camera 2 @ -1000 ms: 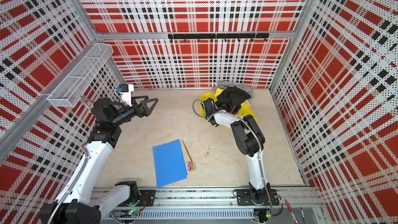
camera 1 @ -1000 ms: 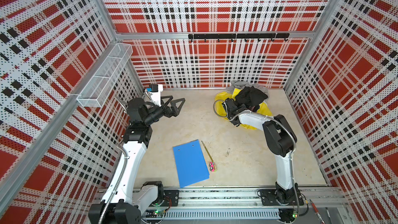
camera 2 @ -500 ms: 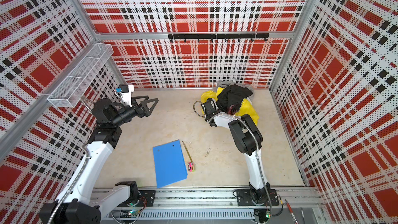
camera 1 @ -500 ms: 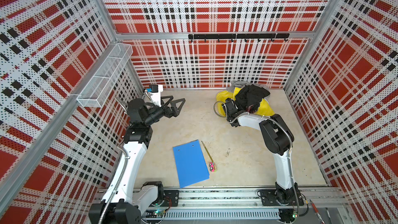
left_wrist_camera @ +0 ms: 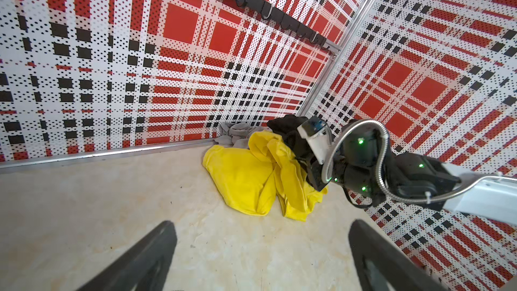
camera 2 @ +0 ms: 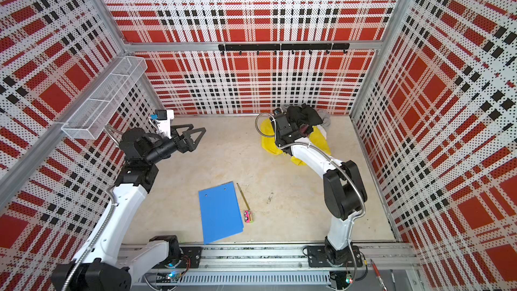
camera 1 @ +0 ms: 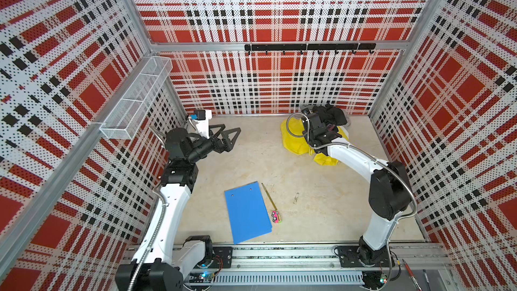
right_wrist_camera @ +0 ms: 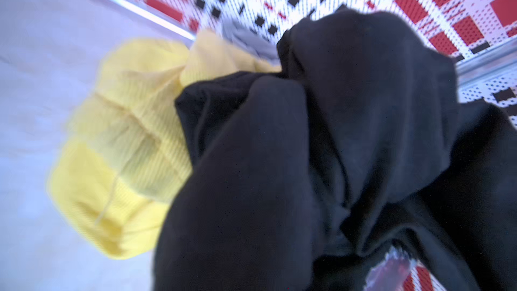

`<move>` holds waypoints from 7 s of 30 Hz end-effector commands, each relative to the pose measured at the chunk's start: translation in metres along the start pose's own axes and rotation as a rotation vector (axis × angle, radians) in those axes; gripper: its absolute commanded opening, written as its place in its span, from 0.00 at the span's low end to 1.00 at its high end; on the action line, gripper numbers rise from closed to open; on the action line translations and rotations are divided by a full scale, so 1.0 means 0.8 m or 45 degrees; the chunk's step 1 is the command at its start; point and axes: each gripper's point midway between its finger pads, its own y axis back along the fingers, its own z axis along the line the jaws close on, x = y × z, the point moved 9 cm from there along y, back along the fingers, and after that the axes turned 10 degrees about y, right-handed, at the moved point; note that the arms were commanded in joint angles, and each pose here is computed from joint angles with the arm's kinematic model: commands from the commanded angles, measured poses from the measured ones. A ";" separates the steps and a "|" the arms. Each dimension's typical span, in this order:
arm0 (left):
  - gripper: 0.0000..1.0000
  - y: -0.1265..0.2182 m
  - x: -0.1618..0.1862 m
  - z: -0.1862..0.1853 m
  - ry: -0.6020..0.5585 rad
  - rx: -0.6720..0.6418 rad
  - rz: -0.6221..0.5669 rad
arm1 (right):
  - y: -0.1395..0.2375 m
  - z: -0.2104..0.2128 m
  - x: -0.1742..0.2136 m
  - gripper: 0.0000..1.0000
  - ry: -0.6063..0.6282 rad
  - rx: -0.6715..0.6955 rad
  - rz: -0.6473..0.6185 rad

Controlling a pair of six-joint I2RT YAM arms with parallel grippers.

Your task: Pick out a specific cloth from the pile

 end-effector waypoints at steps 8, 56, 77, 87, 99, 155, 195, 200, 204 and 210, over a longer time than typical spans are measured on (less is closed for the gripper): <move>0.99 -0.006 0.003 -0.006 -0.012 0.048 0.007 | 0.075 -0.098 -0.085 0.00 -0.468 -0.445 -0.420; 0.99 -0.019 0.012 -0.005 0.011 0.059 0.049 | -0.092 -0.078 0.006 0.67 -0.735 -0.528 -0.034; 0.99 -0.024 0.016 -0.004 0.022 0.061 0.067 | -0.062 -0.104 0.077 0.83 -0.838 -0.585 -0.083; 0.99 -0.024 0.018 -0.008 0.017 0.061 0.065 | -0.141 -0.060 0.098 0.87 -0.880 -0.646 0.078; 0.99 -0.026 0.019 -0.008 0.025 0.074 0.078 | -0.005 -0.123 0.072 1.00 -0.817 -0.595 -0.186; 0.99 -0.026 0.021 -0.021 0.006 0.103 0.081 | -0.164 -0.161 0.242 0.01 -1.249 -0.386 0.161; 0.99 -0.098 0.102 -0.044 -0.071 -0.076 0.364 | 0.105 -0.278 0.024 0.00 -0.995 0.007 -0.573; 0.99 -0.099 0.109 -0.053 -0.104 -0.042 0.378 | 0.134 -0.299 0.005 0.00 -1.031 0.043 -0.695; 0.99 -0.099 0.111 -0.055 -0.105 -0.033 0.378 | 0.158 -0.319 -0.015 0.00 -1.043 0.069 -0.781; 0.99 -0.096 0.109 -0.056 -0.112 -0.042 0.364 | 0.195 -0.346 -0.036 0.00 -1.082 0.126 -0.904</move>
